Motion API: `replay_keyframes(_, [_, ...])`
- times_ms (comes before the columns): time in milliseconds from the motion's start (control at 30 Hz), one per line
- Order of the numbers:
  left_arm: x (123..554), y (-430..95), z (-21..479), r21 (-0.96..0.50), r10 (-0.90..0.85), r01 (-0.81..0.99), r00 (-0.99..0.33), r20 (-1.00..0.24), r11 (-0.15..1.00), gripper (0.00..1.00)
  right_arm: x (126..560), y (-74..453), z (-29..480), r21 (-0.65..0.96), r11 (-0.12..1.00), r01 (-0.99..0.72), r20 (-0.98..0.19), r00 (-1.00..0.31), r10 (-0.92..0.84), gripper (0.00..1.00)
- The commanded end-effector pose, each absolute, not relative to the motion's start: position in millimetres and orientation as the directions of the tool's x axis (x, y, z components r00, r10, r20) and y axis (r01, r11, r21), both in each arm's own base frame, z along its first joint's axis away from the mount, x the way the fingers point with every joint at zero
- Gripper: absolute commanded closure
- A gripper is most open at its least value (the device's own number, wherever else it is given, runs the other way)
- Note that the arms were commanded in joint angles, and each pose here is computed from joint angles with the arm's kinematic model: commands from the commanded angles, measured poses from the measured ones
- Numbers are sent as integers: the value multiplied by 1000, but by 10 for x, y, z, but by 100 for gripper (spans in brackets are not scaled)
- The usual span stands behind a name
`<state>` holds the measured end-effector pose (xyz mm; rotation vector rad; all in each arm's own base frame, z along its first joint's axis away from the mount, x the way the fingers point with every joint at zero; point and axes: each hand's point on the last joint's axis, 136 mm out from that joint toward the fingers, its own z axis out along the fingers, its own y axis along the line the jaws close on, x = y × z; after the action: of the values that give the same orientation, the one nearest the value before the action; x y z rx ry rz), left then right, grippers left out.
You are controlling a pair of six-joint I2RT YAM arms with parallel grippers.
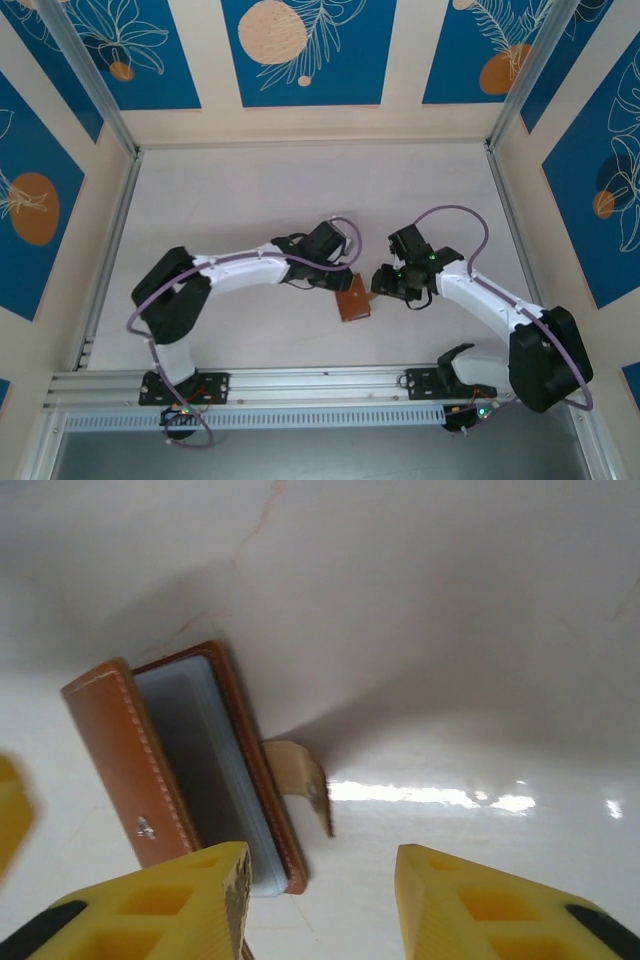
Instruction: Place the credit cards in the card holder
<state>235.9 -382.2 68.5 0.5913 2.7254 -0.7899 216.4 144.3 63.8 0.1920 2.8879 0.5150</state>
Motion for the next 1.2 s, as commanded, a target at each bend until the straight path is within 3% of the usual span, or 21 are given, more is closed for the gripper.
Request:
replay_keyframes(0, [2349,-3840,547,-426,349,456,-885,-307,781,83,2198,1594,635,434,899,52,-156,-979,132,62])
replay_keyframes(367, [2191,-3707,85,-381,381,442,-896,-227,812,84,2204,1512,475,428,898,101,-103,-982,159,70])
replay_keyframes(867, [2144,-3672,48,-378,381,441,-897,-226,814,84,2204,1531,469,442,891,102,-89,-984,157,93])
replay_keyframes(933, [2136,-3672,42,-380,381,440,-897,-225,814,84,2204,1557,472,446,891,89,-89,-986,143,100])
replay_keyframes(1167, [2124,-3671,4,-385,375,434,-900,-220,814,84,2185,1822,584,474,880,-16,-124,-991,49,100])
